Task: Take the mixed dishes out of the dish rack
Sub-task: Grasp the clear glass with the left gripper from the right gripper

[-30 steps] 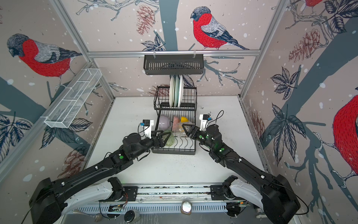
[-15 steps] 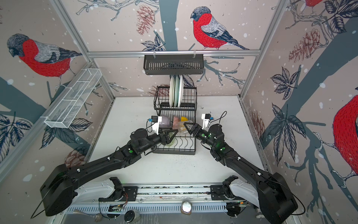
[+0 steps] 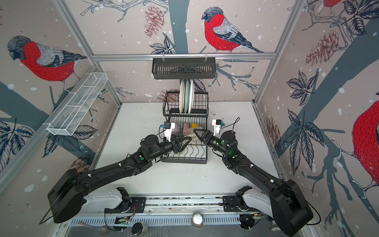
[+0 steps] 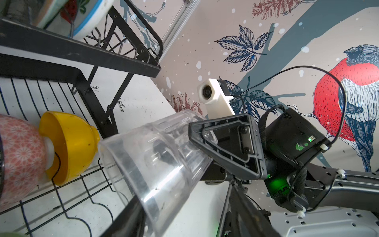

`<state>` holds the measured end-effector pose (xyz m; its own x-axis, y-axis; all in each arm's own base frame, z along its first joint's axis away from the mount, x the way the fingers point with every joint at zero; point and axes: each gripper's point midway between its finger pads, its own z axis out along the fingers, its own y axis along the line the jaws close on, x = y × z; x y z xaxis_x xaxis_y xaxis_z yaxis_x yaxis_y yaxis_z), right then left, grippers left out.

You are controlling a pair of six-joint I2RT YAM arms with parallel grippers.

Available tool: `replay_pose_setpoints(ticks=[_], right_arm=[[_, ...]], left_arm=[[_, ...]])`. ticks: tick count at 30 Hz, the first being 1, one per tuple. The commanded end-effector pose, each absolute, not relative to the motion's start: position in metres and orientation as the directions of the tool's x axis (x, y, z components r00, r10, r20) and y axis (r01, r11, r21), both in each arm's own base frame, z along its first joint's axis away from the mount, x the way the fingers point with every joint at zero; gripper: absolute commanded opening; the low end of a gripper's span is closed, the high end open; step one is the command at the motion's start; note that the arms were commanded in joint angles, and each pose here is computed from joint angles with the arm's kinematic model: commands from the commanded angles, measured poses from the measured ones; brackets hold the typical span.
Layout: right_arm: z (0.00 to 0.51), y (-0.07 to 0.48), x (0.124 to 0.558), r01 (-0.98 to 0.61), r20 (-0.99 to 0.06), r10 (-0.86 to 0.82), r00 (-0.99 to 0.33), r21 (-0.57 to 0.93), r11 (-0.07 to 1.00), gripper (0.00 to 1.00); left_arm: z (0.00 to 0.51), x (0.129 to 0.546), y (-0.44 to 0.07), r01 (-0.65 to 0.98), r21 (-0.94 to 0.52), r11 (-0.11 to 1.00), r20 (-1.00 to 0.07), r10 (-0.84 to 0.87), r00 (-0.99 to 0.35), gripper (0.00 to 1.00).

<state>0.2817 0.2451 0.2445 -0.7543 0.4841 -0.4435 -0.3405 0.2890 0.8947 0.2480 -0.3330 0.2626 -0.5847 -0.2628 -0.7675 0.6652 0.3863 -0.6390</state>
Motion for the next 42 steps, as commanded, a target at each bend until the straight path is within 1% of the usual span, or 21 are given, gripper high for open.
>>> replay_pose_setpoints(ticks=[1, 4, 7, 10, 14, 16, 18, 21, 22, 25, 26, 28, 29, 34, 36, 39, 41, 42], right_arm=[[0.264, 0.247, 0.28, -0.392, -0.46, 0.49, -0.74, 0.888, 0.241, 0.5], [0.266, 0.249, 0.279, -0.396, -0.457, 0.482, -0.747, 0.889, 0.229, 0.5], [0.267, 0.252, 0.277, -0.394, -0.447, 0.476, -0.757, 0.894, 0.213, 0.5], [0.266, 0.253, 0.276, -0.392, -0.444, 0.474, -0.761, 0.896, 0.209, 0.5], [0.261, 0.253, 0.278, -0.379, -0.435, 0.477, -0.764, 0.9, 0.214, 0.5], [0.261, 0.254, 0.277, -0.38, -0.432, 0.476, -0.766, 0.901, 0.208, 0.5], [0.261, 0.255, 0.276, -0.383, -0.432, 0.476, -0.766, 0.901, 0.201, 0.5], [0.262, 0.258, 0.272, -0.391, -0.437, 0.469, -0.768, 0.899, 0.197, 0.5], [0.261, 0.259, 0.271, -0.384, -0.43, 0.468, -0.772, 0.902, 0.196, 0.5], [0.261, 0.264, 0.263, -0.397, -0.437, 0.46, -0.773, 0.899, 0.186, 0.5], [0.258, 0.266, 0.261, -0.396, -0.443, 0.455, -0.773, 0.896, 0.198, 0.5], [0.251, 0.267, 0.259, -0.385, -0.445, 0.451, -0.774, 0.896, 0.223, 0.5], [0.247, 0.266, 0.258, -0.378, -0.44, 0.451, -0.776, 0.898, 0.227, 0.5], [0.243, 0.264, 0.256, -0.368, -0.436, 0.455, -0.776, 0.9, 0.233, 0.5], [0.242, 0.264, 0.255, -0.367, -0.435, 0.456, -0.776, 0.9, 0.234, 0.54], [0.242, 0.264, 0.254, -0.369, -0.439, 0.461, -0.771, 0.898, 0.238, 0.67], [0.242, 0.261, 0.255, -0.372, -0.446, 0.469, -0.762, 0.895, 0.247, 0.79], [0.242, 0.26, 0.256, -0.368, -0.447, 0.474, -0.759, 0.895, 0.253, 0.82]], left_arm=[[0.285, 0.246, -0.338, 0.71, -0.624, 0.326, -0.781, -0.297, -0.549, 0.64], [0.287, 0.246, -0.342, 0.713, -0.631, 0.305, -0.775, -0.301, -0.556, 0.62], [0.288, 0.246, -0.349, 0.722, -0.635, 0.274, -0.77, -0.292, -0.567, 0.55], [0.289, 0.244, -0.354, 0.728, -0.641, 0.242, -0.764, -0.286, -0.578, 0.51], [0.289, 0.247, -0.355, 0.725, -0.644, 0.244, -0.762, -0.291, -0.579, 0.46], [0.288, 0.247, -0.355, 0.72, -0.648, 0.248, -0.759, -0.292, -0.582, 0.39], [0.288, 0.248, -0.354, 0.718, -0.65, 0.249, -0.757, -0.292, -0.584, 0.36], [0.285, 0.249, -0.353, 0.706, -0.659, 0.258, -0.75, -0.297, -0.592, 0.34], [0.283, 0.251, -0.351, 0.693, -0.672, 0.262, -0.739, -0.304, -0.601, 0.32], [0.283, 0.248, -0.351, 0.693, -0.677, 0.247, -0.733, -0.304, -0.608, 0.17], [0.282, 0.249, -0.35, 0.69, -0.676, 0.257, -0.735, -0.303, -0.607, 0.09], [0.278, 0.25, -0.347, 0.677, -0.681, 0.278, -0.731, -0.306, -0.61, 0.01], [0.276, 0.25, -0.345, 0.673, -0.683, 0.284, -0.73, -0.308, -0.611, 0.0], [0.266, 0.251, -0.341, 0.652, -0.691, 0.311, -0.722, -0.3, -0.623, 0.0], [0.265, 0.25, -0.341, 0.653, -0.688, 0.317, -0.726, -0.294, -0.622, 0.0], [0.267, 0.251, -0.337, 0.649, -0.685, 0.331, -0.728, -0.305, -0.613, 0.0], [0.267, 0.251, -0.333, 0.646, -0.68, 0.348, -0.733, -0.31, -0.605, 0.0], [0.269, 0.251, -0.33, 0.645, -0.676, 0.355, -0.737, -0.314, -0.599, 0.0]])
